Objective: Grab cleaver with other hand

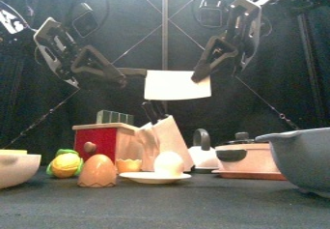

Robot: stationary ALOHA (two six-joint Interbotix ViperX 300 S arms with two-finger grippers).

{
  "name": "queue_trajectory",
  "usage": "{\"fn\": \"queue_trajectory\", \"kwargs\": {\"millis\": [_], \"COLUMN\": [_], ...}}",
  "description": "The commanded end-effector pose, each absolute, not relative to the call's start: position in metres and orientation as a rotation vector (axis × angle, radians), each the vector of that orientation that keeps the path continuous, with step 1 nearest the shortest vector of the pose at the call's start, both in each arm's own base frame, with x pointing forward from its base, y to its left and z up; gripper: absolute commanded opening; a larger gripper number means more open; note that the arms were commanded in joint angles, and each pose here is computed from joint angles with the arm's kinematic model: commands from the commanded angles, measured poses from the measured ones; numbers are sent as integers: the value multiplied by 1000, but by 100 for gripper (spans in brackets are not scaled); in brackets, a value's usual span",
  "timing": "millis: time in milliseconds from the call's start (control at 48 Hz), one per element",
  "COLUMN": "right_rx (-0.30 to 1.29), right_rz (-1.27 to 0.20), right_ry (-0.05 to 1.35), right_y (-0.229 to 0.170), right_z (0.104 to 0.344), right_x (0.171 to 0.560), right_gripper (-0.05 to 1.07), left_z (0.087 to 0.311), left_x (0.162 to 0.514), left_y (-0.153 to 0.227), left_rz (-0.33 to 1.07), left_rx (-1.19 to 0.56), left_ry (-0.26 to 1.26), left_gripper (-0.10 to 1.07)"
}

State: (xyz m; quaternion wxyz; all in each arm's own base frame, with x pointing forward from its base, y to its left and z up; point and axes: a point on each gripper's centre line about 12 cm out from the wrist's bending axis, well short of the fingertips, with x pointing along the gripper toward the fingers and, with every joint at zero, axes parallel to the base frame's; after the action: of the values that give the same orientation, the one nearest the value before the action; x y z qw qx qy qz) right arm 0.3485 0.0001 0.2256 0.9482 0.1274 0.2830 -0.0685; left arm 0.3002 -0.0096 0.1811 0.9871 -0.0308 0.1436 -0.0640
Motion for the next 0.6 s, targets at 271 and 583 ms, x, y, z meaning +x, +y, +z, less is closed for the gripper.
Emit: {"fn": "queue_trajectory", "kwargs": {"millis": [271,583], "right_rx": [265,266], "right_rz": [-134,-136], "right_ry": [543,548], "right_y": [0,-1], "right_z": [237,235], "right_x": [354,354], "right_gripper": [38,38], "left_z": [183,177], "left_x": [303,306], "left_y": [-15,-15], "left_rz": [-144,-146], "left_rx": [-58,-59], "left_ry": [287,309], "left_gripper": [46,46]}}
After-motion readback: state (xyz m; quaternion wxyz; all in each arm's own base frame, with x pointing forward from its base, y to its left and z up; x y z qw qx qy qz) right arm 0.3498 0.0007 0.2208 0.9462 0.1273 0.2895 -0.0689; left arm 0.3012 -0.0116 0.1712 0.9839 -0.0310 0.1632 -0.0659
